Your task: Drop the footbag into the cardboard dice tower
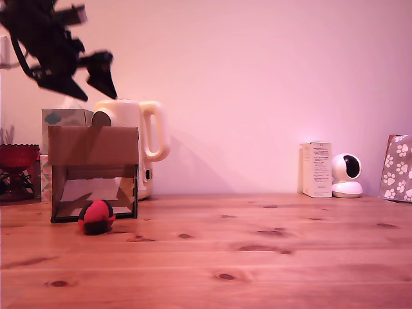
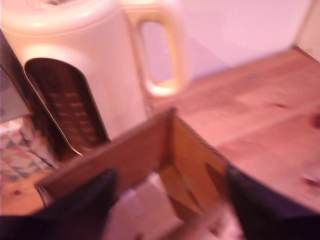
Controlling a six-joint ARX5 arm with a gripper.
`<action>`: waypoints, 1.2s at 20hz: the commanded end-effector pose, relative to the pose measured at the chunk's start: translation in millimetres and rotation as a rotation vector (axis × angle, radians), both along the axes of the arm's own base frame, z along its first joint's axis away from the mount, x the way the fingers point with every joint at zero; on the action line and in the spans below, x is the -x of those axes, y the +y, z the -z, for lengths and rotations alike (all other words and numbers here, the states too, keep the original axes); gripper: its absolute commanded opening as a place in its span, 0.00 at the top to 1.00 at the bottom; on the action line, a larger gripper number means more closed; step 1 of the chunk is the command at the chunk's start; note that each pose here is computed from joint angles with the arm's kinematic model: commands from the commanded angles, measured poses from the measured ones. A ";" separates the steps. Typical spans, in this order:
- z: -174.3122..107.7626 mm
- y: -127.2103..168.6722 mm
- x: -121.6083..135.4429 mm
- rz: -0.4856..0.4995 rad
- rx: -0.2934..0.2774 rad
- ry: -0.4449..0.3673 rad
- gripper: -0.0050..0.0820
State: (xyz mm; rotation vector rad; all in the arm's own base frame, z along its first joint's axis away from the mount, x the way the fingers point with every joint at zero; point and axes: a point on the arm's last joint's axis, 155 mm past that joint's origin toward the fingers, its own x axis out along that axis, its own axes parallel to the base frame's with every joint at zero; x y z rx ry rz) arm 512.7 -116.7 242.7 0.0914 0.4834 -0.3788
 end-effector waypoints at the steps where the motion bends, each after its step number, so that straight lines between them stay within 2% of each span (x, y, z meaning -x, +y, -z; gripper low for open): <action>1: -10.6 -9.0 12.3 0.036 0.014 0.003 0.91; 3: -11.7 -13.8 23.7 0.061 0.030 0.034 0.97; 8: -10.2 -21.2 46.4 0.105 0.056 0.095 0.97; 11: 0.4 -22.3 60.9 0.121 0.065 0.114 0.97; 15: 13.4 -19.6 87.7 0.118 0.097 0.081 0.97; 17: 20.6 -20.1 104.8 0.115 0.146 0.071 0.97; 18: 25.0 -18.8 112.4 0.114 0.151 0.061 0.97; 24: 63.4 -12.7 155.8 0.101 0.201 0.016 0.97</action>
